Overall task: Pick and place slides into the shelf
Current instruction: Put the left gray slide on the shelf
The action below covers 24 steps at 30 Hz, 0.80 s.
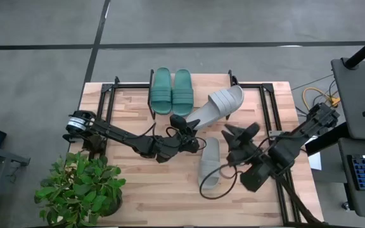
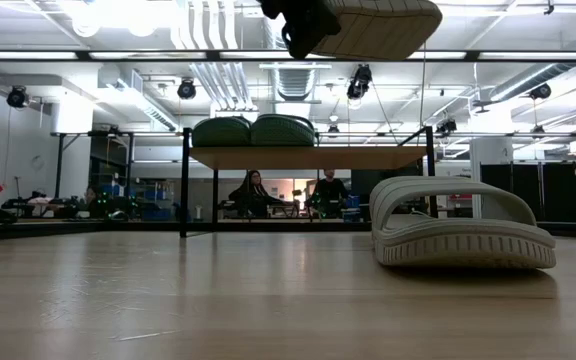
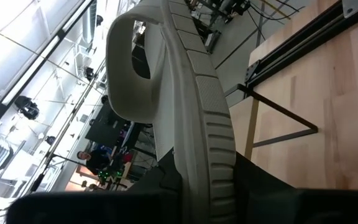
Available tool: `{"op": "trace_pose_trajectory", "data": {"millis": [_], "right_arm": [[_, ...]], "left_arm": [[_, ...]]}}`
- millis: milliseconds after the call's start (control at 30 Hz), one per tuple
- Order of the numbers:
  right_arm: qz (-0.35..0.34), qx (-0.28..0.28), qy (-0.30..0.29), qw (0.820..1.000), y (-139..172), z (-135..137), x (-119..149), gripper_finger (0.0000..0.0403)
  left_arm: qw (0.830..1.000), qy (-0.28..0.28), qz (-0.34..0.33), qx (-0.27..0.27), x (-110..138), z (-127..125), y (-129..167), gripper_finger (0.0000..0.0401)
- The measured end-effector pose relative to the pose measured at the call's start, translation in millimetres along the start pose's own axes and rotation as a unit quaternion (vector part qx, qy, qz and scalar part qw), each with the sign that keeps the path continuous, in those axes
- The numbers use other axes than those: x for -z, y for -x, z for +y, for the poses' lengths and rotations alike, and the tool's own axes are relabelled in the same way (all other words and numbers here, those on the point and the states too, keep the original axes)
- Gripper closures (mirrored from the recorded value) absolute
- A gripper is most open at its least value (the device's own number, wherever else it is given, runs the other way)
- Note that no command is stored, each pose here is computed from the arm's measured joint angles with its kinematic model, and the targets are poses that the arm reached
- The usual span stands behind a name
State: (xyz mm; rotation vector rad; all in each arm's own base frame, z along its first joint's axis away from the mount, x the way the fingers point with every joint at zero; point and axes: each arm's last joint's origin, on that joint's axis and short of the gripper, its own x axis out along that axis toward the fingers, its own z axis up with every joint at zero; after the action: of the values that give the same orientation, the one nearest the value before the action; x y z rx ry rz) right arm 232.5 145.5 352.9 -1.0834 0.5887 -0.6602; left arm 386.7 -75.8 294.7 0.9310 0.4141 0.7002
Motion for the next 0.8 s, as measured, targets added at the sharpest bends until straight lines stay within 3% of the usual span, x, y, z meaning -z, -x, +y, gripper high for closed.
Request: {"op": "trace_pose_trajectory", "data": {"millis": [133, 333, 567, 700, 800], "right_arm": [[0.004, 0.003, -0.109, 0.994, -2.8, -12.1, 2.7, 0.0258], [0.015, 0.013, -0.126, 0.992, -12.2, -16.3, -0.5, 0.0264], [0.023, 0.032, -0.168, 0.985, -26.4, -32.6, -13.0, 0.0263], [0.03, 0.037, -0.189, 0.981, -31.7, -44.3, -13.0, 0.0263], [0.026, 0.008, -0.177, 0.984, -35.7, -49.3, -11.6, 0.0255]], "left_arm": [[1.0, -0.001, 0.014, -0.01, 1.1, 1.0, -0.9, 0.0364], [0.998, -0.028, 0.039, -0.03, -4.4, -1.8, -7.6, 0.0364], [0.98, -0.138, 0.124, -0.068, -16.1, -22.2, -26.6, 0.0364], [0.977, -0.148, 0.135, -0.072, -19.8, -30.4, -33.6, 0.0364], [0.976, -0.156, 0.137, -0.07, -19.8, -34.5, -35.9, 0.0364]]}}
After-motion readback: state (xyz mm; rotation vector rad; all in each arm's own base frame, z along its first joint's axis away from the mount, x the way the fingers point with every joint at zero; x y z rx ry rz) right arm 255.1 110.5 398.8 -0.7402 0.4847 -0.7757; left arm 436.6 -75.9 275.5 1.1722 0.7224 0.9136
